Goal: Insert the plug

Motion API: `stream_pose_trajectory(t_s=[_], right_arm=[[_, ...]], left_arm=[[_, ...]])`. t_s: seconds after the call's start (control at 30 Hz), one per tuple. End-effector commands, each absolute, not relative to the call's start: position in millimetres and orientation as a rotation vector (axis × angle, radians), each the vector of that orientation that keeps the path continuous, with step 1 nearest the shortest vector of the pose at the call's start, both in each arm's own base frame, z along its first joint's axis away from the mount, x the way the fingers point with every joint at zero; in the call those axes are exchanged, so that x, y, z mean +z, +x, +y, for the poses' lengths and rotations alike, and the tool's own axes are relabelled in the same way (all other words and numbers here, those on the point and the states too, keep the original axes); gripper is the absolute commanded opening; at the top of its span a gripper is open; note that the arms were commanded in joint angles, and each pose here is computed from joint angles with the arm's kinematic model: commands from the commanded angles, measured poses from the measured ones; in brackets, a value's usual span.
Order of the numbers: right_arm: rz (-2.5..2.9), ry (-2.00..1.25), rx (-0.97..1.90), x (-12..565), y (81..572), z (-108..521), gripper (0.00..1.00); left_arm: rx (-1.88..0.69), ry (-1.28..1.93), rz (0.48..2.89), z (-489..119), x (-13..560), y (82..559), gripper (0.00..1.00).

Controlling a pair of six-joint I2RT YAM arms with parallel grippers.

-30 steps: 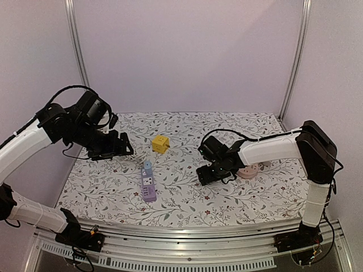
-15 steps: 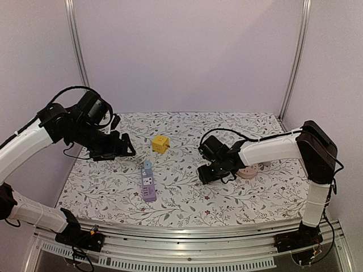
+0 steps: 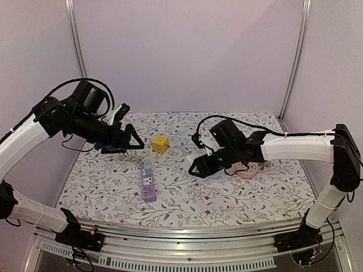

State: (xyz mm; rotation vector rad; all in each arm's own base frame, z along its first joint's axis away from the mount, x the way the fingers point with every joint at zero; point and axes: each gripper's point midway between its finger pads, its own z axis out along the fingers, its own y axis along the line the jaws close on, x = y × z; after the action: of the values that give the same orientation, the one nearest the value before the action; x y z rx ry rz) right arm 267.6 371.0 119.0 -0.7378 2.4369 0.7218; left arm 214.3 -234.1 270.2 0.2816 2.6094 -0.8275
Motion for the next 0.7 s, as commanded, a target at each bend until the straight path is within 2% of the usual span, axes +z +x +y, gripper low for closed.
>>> stream_pose_trajectory(t_s=[0.0, 0.13, 0.3, 0.57, 0.67], right_arm=[[2.272, -0.924, 1.085, 180, 235, 403, 0.43], [2.206, -1.002, 1.299, 214, 210, 412, 0.43], [2.134, -1.095, 1.577, 247, 179, 420, 0.41], [2.130, -1.117, 1.797, 271, 161, 425, 0.40], [2.114, -1.139, 1.853, 281, 154, 428, 0.40]], left_arm=[[-1.007, 0.453, 2.447, -252, 298, 208, 0.89], [-1.156, 0.581, 2.281, -265, 316, 197, 0.89], [-1.111, 0.653, 2.126, -258, 319, 195, 0.90], [-1.172, 0.769, 1.909, -263, 334, 182, 0.91], [-1.228, 0.812, 1.900, -270, 334, 179, 0.92]])
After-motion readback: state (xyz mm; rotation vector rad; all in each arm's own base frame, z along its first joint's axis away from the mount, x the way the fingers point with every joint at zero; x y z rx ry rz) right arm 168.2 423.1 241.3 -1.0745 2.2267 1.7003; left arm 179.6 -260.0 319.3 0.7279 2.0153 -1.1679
